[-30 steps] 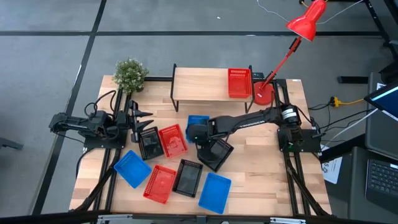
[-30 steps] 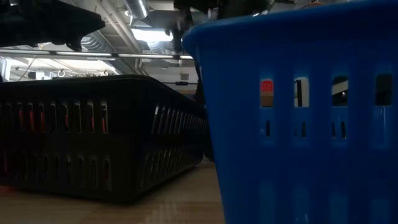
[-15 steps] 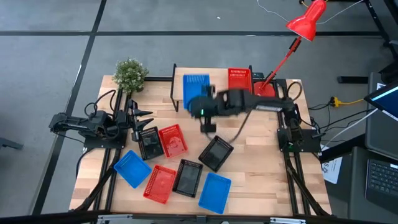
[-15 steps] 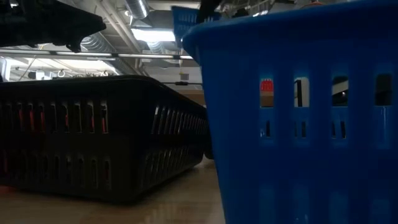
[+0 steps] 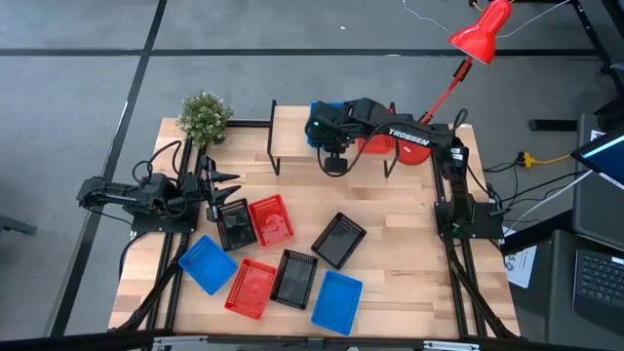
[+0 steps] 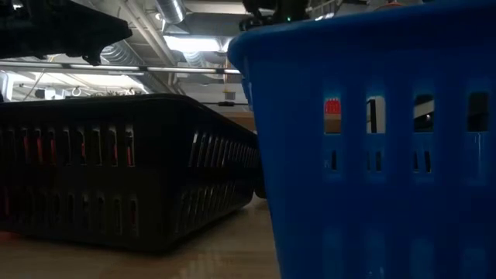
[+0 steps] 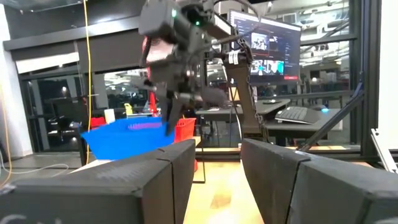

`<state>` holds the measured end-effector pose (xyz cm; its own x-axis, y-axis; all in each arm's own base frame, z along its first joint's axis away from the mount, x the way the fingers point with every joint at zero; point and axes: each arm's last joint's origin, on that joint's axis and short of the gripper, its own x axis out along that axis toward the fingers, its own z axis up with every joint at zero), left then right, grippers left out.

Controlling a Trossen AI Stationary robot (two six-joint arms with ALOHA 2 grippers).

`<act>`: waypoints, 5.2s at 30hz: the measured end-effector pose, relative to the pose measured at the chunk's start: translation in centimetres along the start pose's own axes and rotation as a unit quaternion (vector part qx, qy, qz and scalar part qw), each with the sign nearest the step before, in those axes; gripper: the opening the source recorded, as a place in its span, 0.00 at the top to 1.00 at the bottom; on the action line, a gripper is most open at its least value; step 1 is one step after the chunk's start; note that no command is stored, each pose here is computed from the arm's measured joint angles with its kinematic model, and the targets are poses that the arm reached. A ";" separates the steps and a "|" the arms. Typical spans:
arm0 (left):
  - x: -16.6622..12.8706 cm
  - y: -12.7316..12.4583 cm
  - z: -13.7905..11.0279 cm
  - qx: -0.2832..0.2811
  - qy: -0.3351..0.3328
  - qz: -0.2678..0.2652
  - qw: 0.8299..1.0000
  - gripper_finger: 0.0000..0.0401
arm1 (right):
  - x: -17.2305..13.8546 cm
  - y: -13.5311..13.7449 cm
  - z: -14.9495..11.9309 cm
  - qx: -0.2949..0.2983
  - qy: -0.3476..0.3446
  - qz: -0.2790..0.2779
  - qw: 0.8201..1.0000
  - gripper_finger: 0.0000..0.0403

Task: Stack baskets on shelf by color
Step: Put the top blue basket on the shelf, then put the top left black basket on the shelf

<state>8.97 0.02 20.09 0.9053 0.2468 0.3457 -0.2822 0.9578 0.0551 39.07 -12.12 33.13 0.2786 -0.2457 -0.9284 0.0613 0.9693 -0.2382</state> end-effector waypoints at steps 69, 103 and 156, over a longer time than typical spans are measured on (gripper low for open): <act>0.0 -0.1 -0.5 0.007 0.024 -0.005 1.000 0.68 | 0.3 2.9 -0.4 -0.136 0.089 -0.110 0.981 0.74; 0.0 -0.1 -0.5 0.008 0.024 -0.005 1.000 0.68 | -8.3 20.3 -0.2 -0.026 -0.011 0.228 0.973 0.74; 5.4 -4.3 1.3 -0.120 0.384 -0.160 0.902 0.71 | -5.6 25.6 -5.1 0.321 -0.035 -0.154 0.934 0.76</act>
<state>14.62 -2.95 22.89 0.9074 -0.1063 -0.4065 0.0255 0.9796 -0.1992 34.21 14.03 30.74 0.2129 -0.5344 -0.8180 0.7051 0.6636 -0.2500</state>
